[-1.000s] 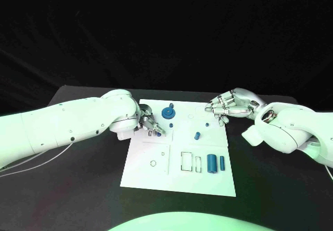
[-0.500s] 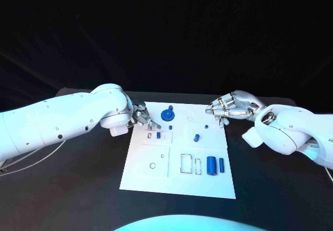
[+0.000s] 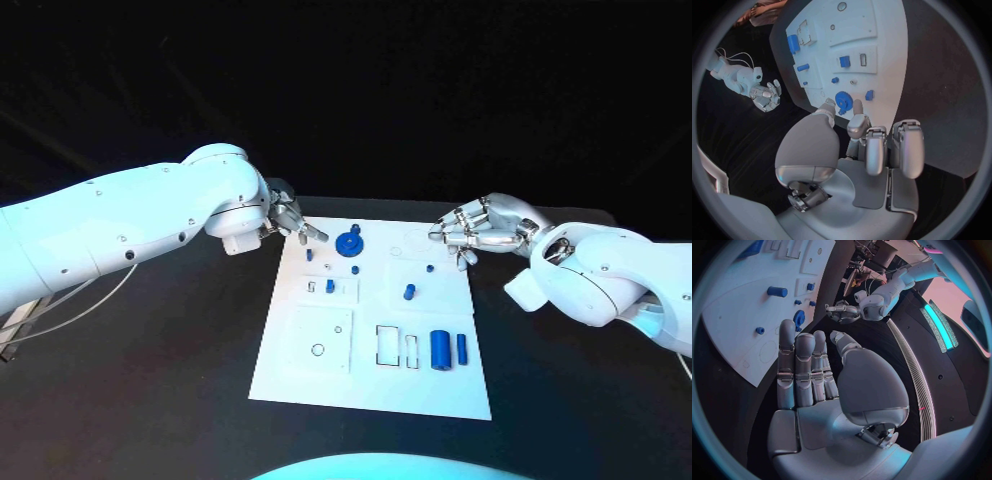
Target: Assemble the parts on the task board
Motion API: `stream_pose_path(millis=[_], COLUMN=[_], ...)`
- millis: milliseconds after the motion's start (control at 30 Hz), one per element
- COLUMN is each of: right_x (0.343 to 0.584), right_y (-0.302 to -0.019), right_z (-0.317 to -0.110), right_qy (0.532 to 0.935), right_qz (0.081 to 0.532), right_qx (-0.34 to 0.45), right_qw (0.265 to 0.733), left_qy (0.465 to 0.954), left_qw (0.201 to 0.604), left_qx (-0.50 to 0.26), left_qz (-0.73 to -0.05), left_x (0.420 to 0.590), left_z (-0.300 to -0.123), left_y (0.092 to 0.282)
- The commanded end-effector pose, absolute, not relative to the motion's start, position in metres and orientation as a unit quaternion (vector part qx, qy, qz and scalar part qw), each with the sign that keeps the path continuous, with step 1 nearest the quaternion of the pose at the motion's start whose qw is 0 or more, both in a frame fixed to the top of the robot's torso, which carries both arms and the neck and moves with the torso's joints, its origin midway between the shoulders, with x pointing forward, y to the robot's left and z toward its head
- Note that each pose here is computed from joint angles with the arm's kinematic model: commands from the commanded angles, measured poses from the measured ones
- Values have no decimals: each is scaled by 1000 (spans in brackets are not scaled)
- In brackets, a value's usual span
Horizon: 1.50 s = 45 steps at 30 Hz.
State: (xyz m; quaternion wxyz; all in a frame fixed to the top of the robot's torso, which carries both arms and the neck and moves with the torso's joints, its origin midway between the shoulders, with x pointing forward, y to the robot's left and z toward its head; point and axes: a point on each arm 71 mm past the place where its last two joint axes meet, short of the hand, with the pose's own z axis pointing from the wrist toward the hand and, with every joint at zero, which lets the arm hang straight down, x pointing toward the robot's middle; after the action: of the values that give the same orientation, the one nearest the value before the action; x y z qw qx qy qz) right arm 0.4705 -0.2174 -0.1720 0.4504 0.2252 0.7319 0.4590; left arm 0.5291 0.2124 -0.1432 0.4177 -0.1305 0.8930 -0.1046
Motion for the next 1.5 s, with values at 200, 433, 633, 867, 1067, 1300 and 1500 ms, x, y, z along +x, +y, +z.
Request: stream_pose_path(millis=[200, 433, 633, 867, 1067, 1300, 1500], right_x=[469, 469, 468, 468, 467, 467, 466], right_y=[-215, -214, -214, -213, -212, -211, -210], right_z=[-172, -172, -172, -172, -172, -172, -172], right_qy=[734, 734, 734, 734, 734, 734, 735], right_qz=[464, 465, 466, 467, 468, 468, 469], right_qx=[218, 218, 217, 216, 215, 215, 215], right_qw=[445, 445, 444, 443, 442, 442, 441], left_qy=[894, 895, 898, 901, 903, 905, 906], left_qw=[434, 435, 430, 423, 418, 413, 410], left_qx=[-92, -84, -82, -86, -90, -96, -99], left_qz=[-66, -52, -45, -42, -39, -41, -44], left_x=[541, 545, 547, 549, 551, 551, 552], left_z=[-146, -151, -159, -167, -173, -177, -178], left_y=[211, 207, 205, 205, 205, 204, 204])
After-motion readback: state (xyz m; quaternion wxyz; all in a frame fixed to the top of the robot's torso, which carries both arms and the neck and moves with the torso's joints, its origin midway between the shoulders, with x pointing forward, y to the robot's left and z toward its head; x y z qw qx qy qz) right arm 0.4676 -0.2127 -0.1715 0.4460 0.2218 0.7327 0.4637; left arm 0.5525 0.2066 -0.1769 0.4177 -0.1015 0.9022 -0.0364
